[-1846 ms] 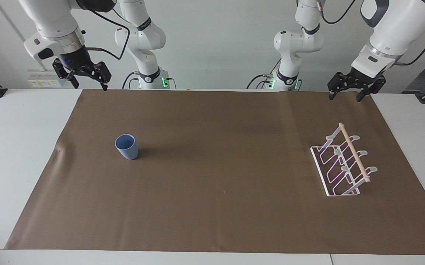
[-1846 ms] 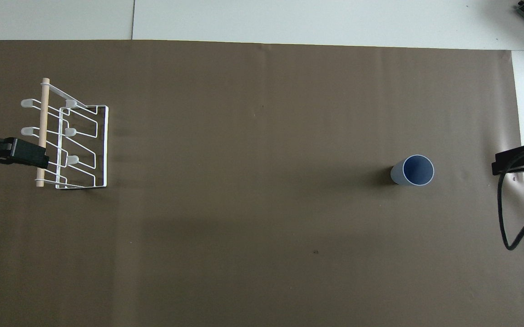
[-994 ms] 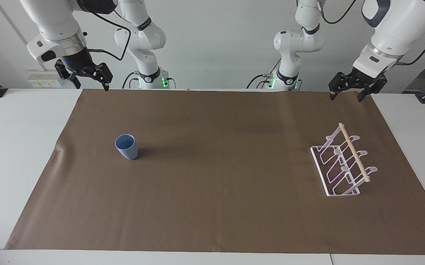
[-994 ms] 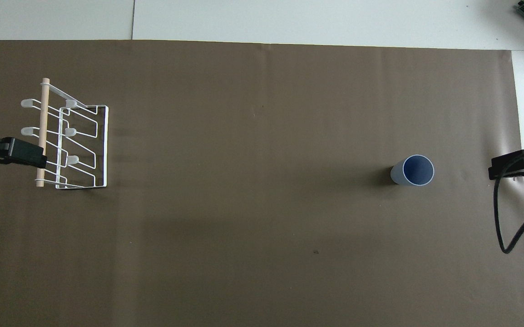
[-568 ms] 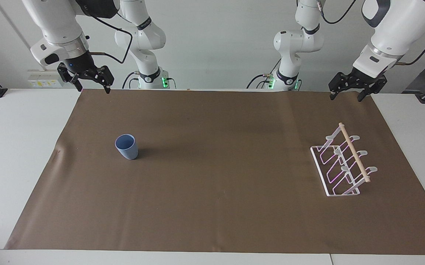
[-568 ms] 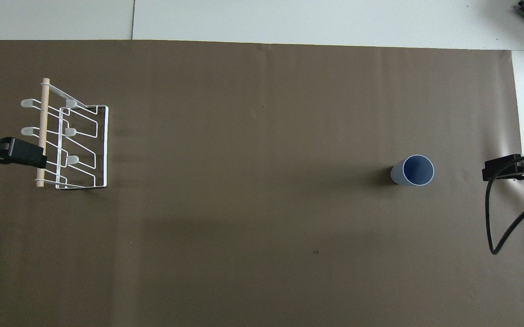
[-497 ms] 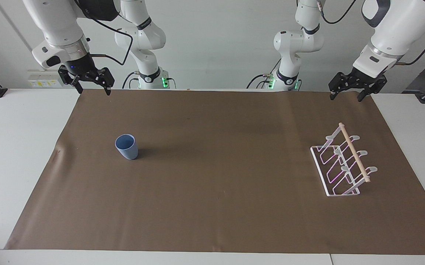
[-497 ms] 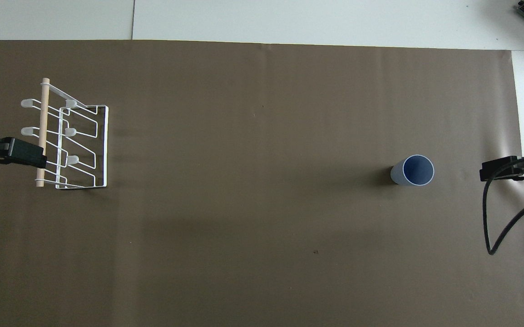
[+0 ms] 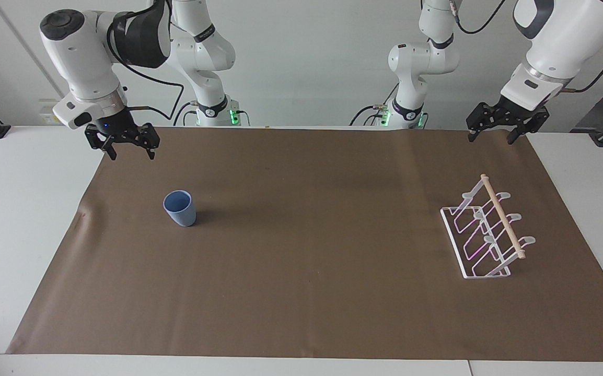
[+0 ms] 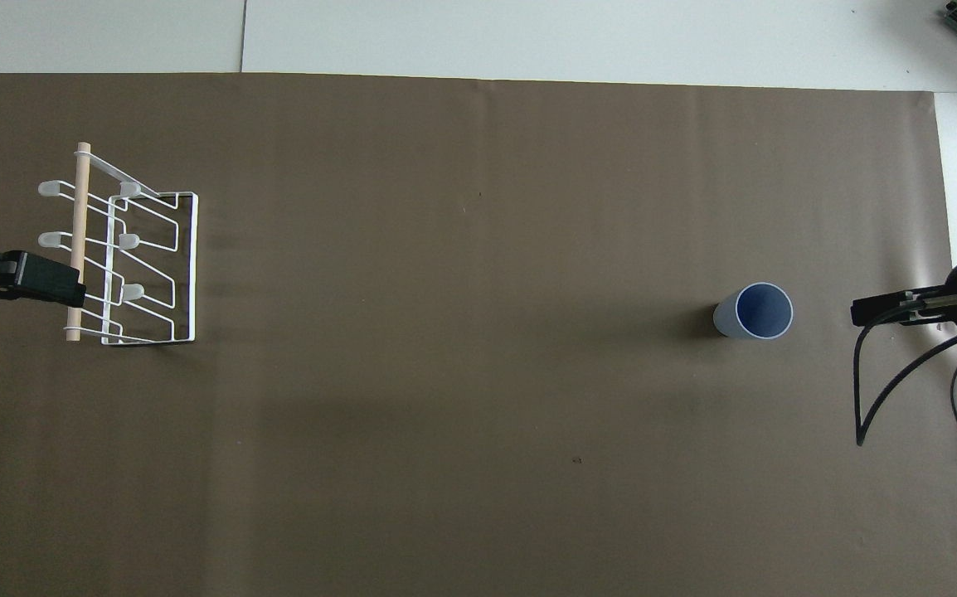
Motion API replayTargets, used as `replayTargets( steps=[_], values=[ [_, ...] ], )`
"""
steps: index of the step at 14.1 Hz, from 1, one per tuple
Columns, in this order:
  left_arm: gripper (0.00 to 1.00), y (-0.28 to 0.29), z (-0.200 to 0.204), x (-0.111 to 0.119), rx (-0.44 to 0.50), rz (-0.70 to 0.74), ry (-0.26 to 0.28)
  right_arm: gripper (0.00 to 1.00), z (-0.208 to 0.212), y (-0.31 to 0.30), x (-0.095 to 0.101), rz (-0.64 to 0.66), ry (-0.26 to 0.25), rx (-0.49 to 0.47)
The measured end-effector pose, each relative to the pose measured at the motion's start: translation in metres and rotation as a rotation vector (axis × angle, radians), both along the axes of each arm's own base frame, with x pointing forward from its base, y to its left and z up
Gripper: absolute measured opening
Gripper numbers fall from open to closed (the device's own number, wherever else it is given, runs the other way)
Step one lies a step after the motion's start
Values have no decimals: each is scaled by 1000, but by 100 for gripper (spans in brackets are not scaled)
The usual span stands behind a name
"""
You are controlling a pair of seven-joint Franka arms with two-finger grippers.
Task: Hang cup on cup holder
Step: 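Reach the right gripper down into the blue cup's opening, then close the right gripper on the blue cup's rim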
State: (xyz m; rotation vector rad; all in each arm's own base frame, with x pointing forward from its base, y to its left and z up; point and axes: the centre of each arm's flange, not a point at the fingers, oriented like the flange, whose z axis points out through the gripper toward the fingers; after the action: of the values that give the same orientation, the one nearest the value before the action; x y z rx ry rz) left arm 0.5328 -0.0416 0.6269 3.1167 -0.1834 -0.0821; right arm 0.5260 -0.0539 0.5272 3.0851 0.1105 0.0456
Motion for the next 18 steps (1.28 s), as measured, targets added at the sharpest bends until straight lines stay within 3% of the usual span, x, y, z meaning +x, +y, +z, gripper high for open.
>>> replayTargets(
  steps=[3, 8, 13, 18],
  values=[
    [100, 0, 0, 0, 0, 0, 0, 100, -38, 7, 20, 0, -20, 36],
    [100, 0, 0, 0, 0, 0, 0, 100, -109, 13, 50, 18, -1, 39],
    [100, 0, 0, 0, 0, 0, 0, 100, -138, 18, 40, 81, 30, 40],
    [100, 0, 0, 0, 0, 0, 0, 100, -149, 15, 31, 108, 18, 39]
  ],
)
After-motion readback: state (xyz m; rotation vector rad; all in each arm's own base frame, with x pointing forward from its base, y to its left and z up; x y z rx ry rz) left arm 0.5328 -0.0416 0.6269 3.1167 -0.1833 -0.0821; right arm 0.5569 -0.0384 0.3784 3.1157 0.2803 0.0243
